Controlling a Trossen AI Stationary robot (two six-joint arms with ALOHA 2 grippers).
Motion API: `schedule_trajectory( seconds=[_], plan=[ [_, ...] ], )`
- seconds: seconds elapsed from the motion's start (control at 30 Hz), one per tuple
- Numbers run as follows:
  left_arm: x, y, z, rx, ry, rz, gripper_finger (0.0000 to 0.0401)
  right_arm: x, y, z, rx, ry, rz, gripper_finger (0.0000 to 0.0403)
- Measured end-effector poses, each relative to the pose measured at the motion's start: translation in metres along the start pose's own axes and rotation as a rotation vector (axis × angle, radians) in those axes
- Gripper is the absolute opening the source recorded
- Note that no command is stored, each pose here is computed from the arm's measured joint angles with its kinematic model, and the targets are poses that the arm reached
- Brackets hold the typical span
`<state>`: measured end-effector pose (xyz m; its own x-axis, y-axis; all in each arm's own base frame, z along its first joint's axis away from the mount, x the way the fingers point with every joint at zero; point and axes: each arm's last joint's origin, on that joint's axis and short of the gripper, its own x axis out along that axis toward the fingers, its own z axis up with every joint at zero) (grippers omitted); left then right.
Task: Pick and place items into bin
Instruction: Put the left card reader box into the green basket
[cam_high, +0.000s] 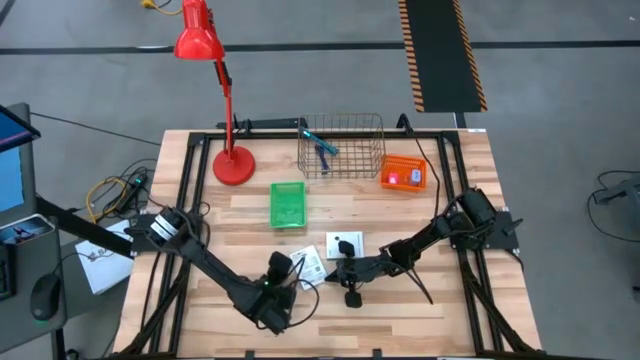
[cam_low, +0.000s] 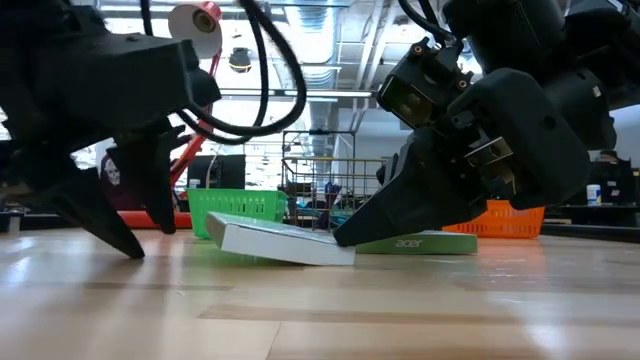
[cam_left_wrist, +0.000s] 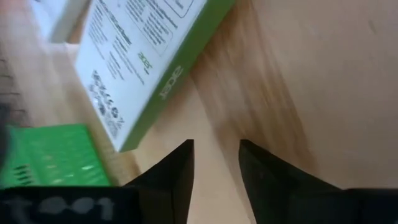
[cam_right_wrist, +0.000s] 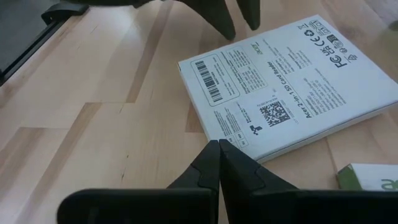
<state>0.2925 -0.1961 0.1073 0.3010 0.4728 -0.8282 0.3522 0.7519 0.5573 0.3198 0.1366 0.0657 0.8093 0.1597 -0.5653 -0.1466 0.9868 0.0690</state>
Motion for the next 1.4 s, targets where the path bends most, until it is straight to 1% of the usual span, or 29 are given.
schedule_trajectory(
  seconds=[0.2, 0.43, 0.6, 0.77, 1.17, 1.4],
  plan=[
    [0.000, -0.007, -0.002, 0.034, -0.026, 0.131, 0.0141, 0.000, 0.000, 0.000, -0.001, 0.000, 0.001, 0.0000],
    [-0.001, -0.009, -0.003, 0.059, -0.044, 0.209, 0.0155, 0.000, 0.000, 0.000, -0.001, 0.000, 0.002, 0.0000],
    [0.001, -0.006, -0.003, 0.093, -0.034, 0.225, 0.0156, 0.000, 0.000, 0.000, -0.001, 0.000, 0.003, 0.0000],
    [0.004, 0.000, -0.003, 0.114, -0.017, 0.269, 0.0156, 0.000, 0.000, 0.000, -0.001, 0.000, 0.003, 0.0000],
    [0.014, 0.016, -0.001, 0.137, 0.025, 0.282, 0.0156, 0.000, 0.000, 0.000, 0.000, -0.001, 0.004, 0.0000],
    [0.015, 0.016, 0.006, 0.194, -0.019, 0.283, 0.0156, 0.000, 0.000, 0.000, -0.001, 0.000, 0.005, 0.0000]
  ],
)
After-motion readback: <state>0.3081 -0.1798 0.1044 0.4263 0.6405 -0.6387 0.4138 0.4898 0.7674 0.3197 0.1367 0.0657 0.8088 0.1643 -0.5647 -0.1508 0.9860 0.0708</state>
